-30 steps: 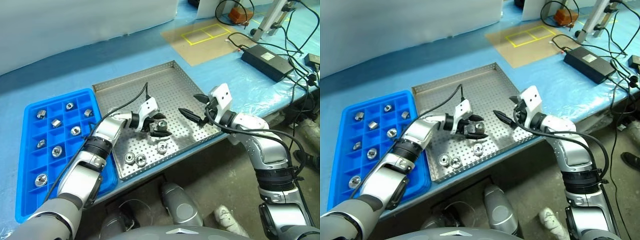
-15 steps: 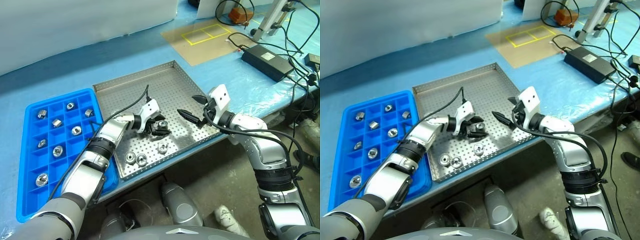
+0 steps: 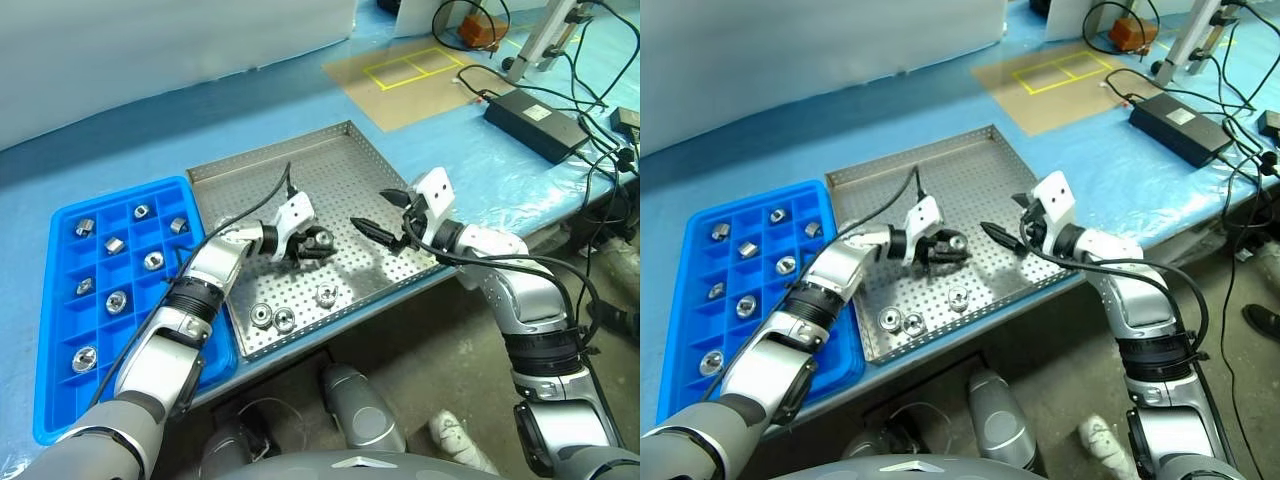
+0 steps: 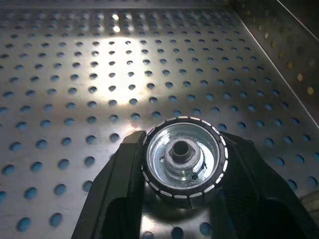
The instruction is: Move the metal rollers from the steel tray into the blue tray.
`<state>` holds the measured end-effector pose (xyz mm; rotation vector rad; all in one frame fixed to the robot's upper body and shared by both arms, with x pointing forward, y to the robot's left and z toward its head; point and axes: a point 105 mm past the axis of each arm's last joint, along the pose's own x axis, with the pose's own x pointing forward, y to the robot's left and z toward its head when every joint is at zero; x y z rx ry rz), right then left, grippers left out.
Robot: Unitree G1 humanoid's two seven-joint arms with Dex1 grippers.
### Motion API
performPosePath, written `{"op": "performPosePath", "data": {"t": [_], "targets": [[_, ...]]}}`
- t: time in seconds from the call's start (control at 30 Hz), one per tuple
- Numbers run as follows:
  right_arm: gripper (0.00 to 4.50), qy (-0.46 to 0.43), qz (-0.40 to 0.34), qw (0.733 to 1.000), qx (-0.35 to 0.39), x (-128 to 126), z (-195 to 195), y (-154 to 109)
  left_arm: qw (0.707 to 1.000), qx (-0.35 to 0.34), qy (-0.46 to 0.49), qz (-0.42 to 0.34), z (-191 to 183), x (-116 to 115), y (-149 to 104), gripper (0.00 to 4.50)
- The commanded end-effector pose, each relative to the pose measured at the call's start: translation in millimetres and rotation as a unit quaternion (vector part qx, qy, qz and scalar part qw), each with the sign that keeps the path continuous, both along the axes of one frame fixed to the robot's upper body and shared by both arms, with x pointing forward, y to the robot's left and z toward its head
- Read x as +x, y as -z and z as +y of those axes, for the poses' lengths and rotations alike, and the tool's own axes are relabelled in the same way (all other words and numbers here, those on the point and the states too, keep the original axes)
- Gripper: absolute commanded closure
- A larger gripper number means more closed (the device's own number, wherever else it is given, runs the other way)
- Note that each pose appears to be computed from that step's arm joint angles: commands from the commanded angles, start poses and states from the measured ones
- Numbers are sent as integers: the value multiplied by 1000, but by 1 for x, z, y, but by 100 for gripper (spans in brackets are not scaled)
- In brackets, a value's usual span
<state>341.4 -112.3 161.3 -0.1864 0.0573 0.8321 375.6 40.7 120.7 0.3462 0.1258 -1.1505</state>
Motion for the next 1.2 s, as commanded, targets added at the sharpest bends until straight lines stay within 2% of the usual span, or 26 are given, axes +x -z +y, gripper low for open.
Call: {"op": "performPosePath", "data": {"t": [0.03,0.1,0.2,0.63,1.2], "targets": [[0,-25,-24,999,8,-1,10,-13,996,-38,-41,-74,4,10,-48,270],[0,-43,-22,999,10,-1,17,-13,993,-54,-58,-83,13,7,-62,270],[0,-87,-22,996,11,1,37,-15,991,-56,-76,-90,36,-6,-68,270],[0,-250,-29,968,17,4,107,-27,965,-75,-244,-68,110,-58,-56,270],[0,-381,-20,924,16,-15,146,-33,922,-96,-373,-30,148,-120,-31,270]]}}
